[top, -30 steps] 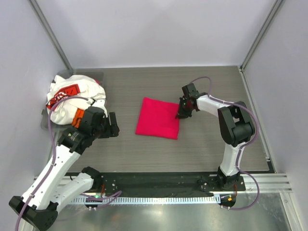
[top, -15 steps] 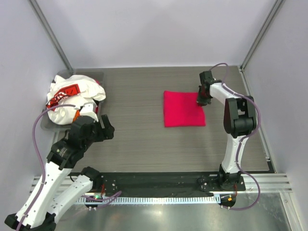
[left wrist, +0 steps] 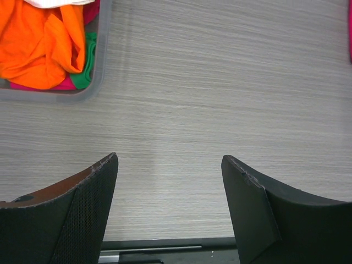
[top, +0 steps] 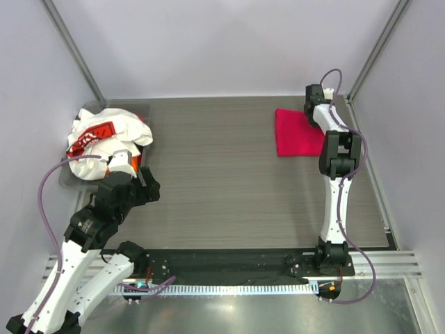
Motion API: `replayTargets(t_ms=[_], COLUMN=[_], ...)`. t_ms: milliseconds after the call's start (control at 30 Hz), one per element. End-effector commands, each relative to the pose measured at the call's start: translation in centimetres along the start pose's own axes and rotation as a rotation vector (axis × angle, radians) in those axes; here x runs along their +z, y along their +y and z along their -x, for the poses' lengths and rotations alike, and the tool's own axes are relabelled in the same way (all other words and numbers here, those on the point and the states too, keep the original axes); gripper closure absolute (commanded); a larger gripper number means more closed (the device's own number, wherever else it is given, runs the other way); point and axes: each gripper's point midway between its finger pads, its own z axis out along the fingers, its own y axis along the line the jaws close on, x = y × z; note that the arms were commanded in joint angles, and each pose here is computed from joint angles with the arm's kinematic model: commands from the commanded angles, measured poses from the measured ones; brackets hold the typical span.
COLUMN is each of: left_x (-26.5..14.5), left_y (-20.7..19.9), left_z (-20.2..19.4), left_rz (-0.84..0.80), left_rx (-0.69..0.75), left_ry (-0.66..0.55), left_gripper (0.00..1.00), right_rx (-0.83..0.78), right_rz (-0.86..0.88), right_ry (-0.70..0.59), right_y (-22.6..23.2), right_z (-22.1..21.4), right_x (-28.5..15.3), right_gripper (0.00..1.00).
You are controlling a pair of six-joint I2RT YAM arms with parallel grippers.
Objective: Fold and stack the t-shirts
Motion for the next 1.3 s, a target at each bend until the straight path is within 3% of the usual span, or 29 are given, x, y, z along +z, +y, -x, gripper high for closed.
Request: replayTargets(t_ms=[0,433,633,767,867,933,967,1000,1100,1267], left_x=[-0.1,-0.1,-0.5,-0.4,-0.5,-0.5,-0.6,-0.6,-0.7,-0.4], left_y=[0.5,1.1,1.5,1.5,1.6,1.7,1.7,1.7,1.6,1.5], left_z=[1.0,1.5,2.2,2.3,2.3,2.3,2.3,2.3,2.4,2.2], left_rz=[0.025,0.041,0.024,0.027,0.031,0.031,0.030,0.030,0.026,0.022], left_rx=[-0.034,-0.059,-0.086,-0.088,-0.090,-0.091,-0.091,-0.093,-0.093,-0.090], left_ry=[-0.057,-0.075,-0.111,-0.114,-0.116,-0.118,-0.121,-0.121,-0.126,-0.114], left_gripper=[0.23,0.23,0.23,0.23,0.23,0.23,0.23,0.23,0.23,0.23], right_rx=[0.006,0.273,0.414,0.467,0.493,0.515,0.527,0.532,0.606,0.713], right_rz=[-0.238,-0.335,-0.352,-0.406,-0.437,-0.463,-0.459,-0.469,-0.467,-0.391], right_ry=[-0.123,-0.527,-0.631,-0.628,-0.619,-0.615,-0.617,-0.610,-0.609,-0.710], right_y=[-4.6,-6.7,-6.5,-6.7,-7.1,-7.4,-7.4,-7.9,-8.4,-9.8], right_z=[5.0,15.7,17.4,16.6,15.9,15.6,15.6,15.7,15.4,19.2], right_x=[0.9,1.6,2.1,3.0,3.6,3.5,3.5,2.9,2.0,-6.0], right_gripper=[0.99,0.99,0.99,0.73,0.64,0.40,0.13,0.08,0.03,0.03])
